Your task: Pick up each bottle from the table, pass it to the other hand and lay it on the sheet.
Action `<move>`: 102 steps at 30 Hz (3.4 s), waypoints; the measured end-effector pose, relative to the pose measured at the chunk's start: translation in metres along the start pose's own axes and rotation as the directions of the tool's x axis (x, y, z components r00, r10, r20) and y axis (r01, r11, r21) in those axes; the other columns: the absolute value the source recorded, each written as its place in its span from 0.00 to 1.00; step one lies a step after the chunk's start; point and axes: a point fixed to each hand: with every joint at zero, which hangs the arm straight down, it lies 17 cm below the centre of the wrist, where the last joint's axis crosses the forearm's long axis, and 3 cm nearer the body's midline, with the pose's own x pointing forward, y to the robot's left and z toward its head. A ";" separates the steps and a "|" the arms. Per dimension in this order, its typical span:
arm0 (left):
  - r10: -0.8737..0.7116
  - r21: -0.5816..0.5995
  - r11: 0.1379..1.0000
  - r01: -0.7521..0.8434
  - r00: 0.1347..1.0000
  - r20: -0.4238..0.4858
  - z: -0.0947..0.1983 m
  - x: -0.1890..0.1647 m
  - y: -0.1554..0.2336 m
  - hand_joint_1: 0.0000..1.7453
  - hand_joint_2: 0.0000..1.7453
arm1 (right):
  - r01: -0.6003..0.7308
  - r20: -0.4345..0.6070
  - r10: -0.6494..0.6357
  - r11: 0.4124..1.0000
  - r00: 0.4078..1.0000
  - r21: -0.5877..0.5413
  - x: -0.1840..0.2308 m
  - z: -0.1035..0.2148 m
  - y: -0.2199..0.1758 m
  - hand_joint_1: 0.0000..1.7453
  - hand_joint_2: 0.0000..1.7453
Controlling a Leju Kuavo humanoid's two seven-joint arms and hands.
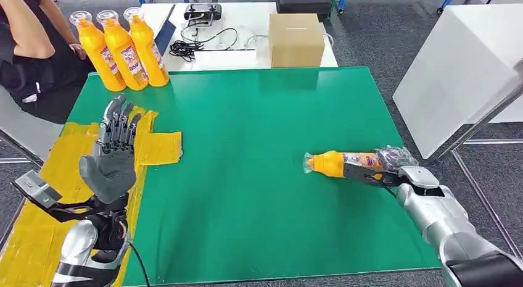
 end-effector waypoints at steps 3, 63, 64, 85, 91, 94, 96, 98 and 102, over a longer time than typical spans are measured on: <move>0.001 0.021 1.000 0.000 0.999 -0.044 0.006 -0.009 0.003 0.00 0.00 | 0.101 0.098 -0.092 0.990 0.991 -0.094 0.049 0.006 -0.006 1.00 1.00; 0.282 0.086 0.956 -0.279 0.959 -0.017 0.022 0.002 -0.037 0.00 1.00 | 0.759 0.711 -0.558 0.649 0.429 0.051 0.382 0.137 -0.104 1.00 1.00; 0.286 0.083 0.955 -0.284 0.958 -0.017 0.020 0.001 -0.039 0.00 1.00 | 0.755 0.707 -0.561 0.653 0.432 0.057 0.387 0.135 -0.103 1.00 1.00; 0.312 0.057 0.949 -0.310 0.949 -0.041 0.012 -0.009 -0.050 0.00 1.00 | 0.628 0.725 -0.509 0.766 0.464 0.136 0.471 0.145 -0.086 1.00 1.00; 0.308 0.063 0.950 -0.306 0.950 -0.039 0.012 -0.009 -0.047 0.00 1.00 | 0.603 0.730 -0.493 0.785 0.474 0.139 0.477 0.147 -0.081 1.00 1.00; 0.300 0.069 0.952 -0.298 0.953 -0.033 0.012 -0.008 -0.044 0.00 1.00 | 0.565 0.740 -0.466 0.813 0.486 0.141 0.487 0.153 -0.073 1.00 1.00; 0.287 0.078 0.955 -0.284 0.957 -0.028 0.011 -0.008 -0.040 0.00 1.00 | 0.530 0.750 -0.444 0.835 0.491 0.147 0.495 0.159 -0.063 1.00 1.00; 0.273 0.087 0.959 -0.270 0.962 -0.024 0.012 -0.008 -0.035 0.00 1.00 | 0.499 0.759 -0.425 0.853 0.493 0.154 0.503 0.167 -0.052 1.00 1.00; 0.233 0.113 0.967 -0.229 0.972 -0.022 0.015 -0.008 -0.021 0.00 1.00 | 0.432 0.774 -0.394 0.885 0.496 0.173 0.518 0.183 -0.025 1.00 1.00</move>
